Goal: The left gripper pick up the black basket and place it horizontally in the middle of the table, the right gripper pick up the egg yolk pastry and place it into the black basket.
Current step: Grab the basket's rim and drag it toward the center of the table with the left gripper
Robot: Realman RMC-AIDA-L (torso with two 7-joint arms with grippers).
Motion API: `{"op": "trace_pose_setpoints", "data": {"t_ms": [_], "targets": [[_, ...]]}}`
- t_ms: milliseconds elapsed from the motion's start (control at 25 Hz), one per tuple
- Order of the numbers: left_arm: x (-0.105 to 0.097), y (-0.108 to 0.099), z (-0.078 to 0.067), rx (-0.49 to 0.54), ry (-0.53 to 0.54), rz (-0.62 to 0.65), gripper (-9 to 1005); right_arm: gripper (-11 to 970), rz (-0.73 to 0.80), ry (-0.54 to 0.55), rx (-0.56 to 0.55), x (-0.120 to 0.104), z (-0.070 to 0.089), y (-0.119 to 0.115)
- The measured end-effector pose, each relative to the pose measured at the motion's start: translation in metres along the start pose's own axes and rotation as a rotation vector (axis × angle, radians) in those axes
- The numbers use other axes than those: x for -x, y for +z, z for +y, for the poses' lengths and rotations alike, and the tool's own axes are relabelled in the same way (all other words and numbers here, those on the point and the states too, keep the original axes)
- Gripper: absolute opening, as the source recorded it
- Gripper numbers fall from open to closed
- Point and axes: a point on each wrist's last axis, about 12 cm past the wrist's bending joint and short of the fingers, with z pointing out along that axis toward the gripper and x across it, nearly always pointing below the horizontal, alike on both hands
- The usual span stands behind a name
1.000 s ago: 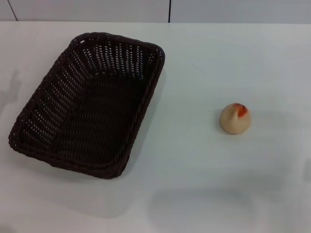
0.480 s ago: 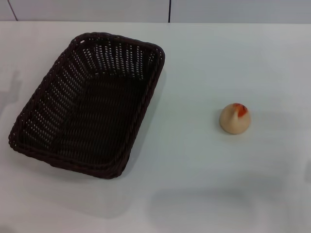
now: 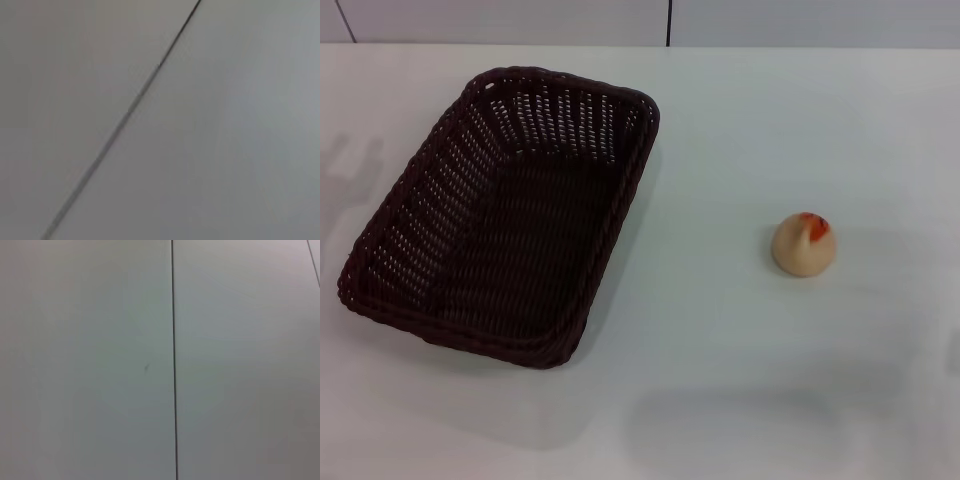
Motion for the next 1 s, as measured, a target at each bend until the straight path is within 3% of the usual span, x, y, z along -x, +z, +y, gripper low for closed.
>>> {"op": "trace_pose_setpoints", "data": {"t_ms": [360,640,1000], "targets": [[0.035,0.040,-0.023,-0.112,-0.112,0.330,478,473,0.001,-0.005,-0.001,0.000,-0.001,-0.001],[0.050,0.062,-0.042,-0.074,-0.009,0.562,465,474,0.002,-0.005,-0.004,0.000,-0.002,-0.002],[0.047,0.090,-0.070,0.013,0.202,0.772,447,474,-0.004,-0.002,-0.008,0.001,-0.002,-0.003]]}}
